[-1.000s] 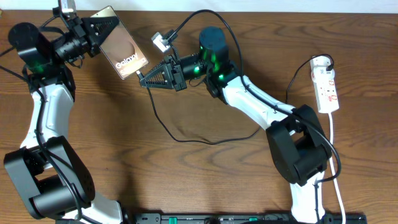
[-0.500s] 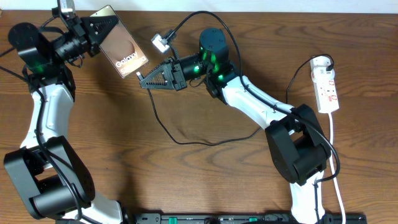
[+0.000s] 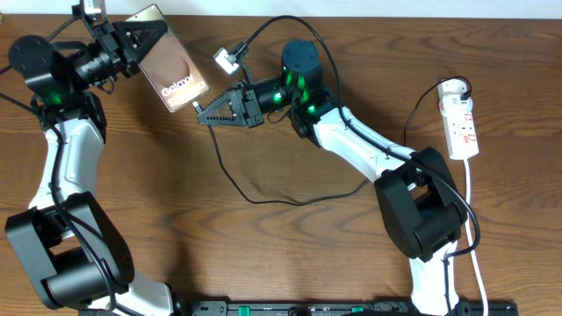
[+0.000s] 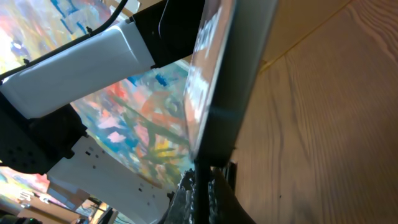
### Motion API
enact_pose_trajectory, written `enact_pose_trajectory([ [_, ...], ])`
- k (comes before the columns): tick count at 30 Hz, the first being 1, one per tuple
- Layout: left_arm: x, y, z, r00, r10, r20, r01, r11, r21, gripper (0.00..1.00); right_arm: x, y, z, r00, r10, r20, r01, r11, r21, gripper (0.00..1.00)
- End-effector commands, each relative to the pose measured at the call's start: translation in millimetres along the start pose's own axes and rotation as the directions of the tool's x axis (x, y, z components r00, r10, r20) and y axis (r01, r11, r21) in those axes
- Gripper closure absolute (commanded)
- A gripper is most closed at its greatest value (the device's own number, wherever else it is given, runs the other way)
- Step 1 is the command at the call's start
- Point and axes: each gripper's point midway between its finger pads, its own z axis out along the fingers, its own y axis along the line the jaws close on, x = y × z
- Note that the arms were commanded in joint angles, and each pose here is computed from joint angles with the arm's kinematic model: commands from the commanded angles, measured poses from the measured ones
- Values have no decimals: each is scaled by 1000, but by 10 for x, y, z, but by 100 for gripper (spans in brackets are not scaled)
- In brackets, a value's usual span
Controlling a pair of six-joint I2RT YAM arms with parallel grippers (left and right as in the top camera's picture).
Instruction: Plug charger to phone and switch on socket
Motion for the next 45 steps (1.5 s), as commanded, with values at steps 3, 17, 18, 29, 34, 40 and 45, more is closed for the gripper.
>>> enact_pose_trajectory([
  [3,2,-146,-8,999,29,-14,-29,1000,12,93,3,-5,27,1000,8,-6,-8,1000,-6,99],
  [17,24,-155,42,997,76,-19,-76,997,18,93,27,15,82,1000,8,-15,-8,1000,-13,99],
  [18,25,-156,43,997,76,-19,-76,997,18,93,27,16,83,1000,7,-15,-8,1000,-13,99],
  [29,44,-158,43,996,80,-30,-79,997,20,93,25,14,78,1000,7,-14,-7,1000,-13,99],
  [34,96,-163,39,994,93,-59,-91,995,26,93,23,13,75,1000,6,-13,-6,1000,-12,99],
  [40,120,-165,37,993,96,-73,-94,995,29,93,15,10,62,1000,4,-11,-4,1000,-10,99],
  [45,137,-167,36,992,100,-83,-98,995,31,93,10,7,52,1000,3,-9,-3,1000,-9,99],
])
